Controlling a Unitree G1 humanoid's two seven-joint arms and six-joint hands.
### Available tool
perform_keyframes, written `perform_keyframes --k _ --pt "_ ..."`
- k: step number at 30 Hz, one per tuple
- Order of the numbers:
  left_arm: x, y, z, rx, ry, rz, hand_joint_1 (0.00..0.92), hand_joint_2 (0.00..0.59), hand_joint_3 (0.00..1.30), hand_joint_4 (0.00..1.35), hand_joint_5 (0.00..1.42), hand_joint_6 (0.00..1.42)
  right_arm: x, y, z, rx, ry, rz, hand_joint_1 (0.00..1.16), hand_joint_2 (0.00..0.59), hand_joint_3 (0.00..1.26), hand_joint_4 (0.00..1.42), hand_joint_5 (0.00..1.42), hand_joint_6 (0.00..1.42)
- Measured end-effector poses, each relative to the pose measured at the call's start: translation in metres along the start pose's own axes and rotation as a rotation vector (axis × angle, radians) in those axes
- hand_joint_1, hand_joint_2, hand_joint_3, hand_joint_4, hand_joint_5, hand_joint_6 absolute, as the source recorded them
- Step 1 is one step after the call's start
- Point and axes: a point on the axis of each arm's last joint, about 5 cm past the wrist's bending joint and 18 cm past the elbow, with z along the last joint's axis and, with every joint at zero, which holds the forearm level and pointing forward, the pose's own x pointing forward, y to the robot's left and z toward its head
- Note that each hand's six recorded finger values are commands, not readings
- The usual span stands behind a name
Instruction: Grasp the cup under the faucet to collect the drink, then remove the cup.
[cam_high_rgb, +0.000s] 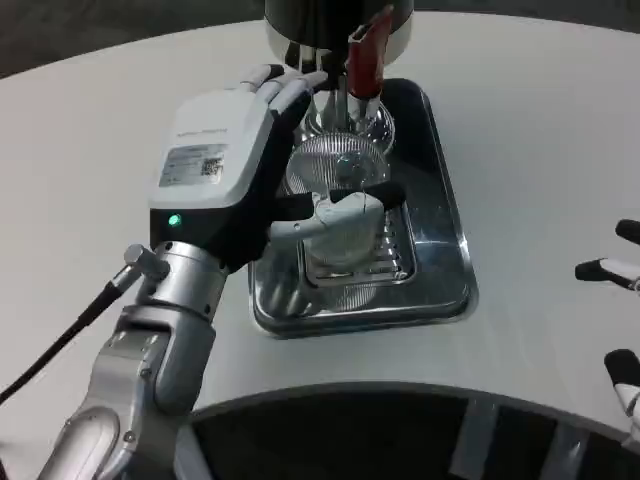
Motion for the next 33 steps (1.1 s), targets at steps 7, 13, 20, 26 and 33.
perform_keyframes --k 7,13,20,26,33 --pt "-0.015 0.015 -0.0011 -0.038 -0.003 0.008 0.13 0.078 0.13 0.0 0.17 0.3 0.001 -0.0001 0.0006 -0.001 -0.009 -0.015 0.37 0.568 0.16 0.0 0.0 0.02" --pt "-0.032 0.028 -0.0066 -0.071 0.022 0.018 0.133 0.083 0.12 0.02 0.2 0.3 0.001 0.0009 0.0062 -0.022 -0.032 -0.013 0.37 0.568 0.08 0.0 0.0 0.0" --pt "-0.045 0.039 -0.0038 -0.145 -0.017 0.041 0.131 0.107 0.15 0.09 0.21 0.3 0.005 0.0106 0.016 -0.02 -0.11 0.006 0.37 0.568 0.07 0.0 0.0 0.0" --pt "-0.051 0.055 0.0023 -0.218 -0.076 0.101 0.098 0.113 0.18 0.17 0.26 0.32 0.011 0.0131 0.0199 -0.018 -0.138 -0.016 0.37 0.568 0.07 0.0 0.0 0.0" --pt "-0.055 0.075 0.0057 -0.395 -0.173 0.18 0.066 0.112 0.35 0.38 0.45 0.5 0.014 0.0148 0.0224 -0.018 -0.148 -0.013 0.37 0.568 0.07 0.0 0.0 0.0"
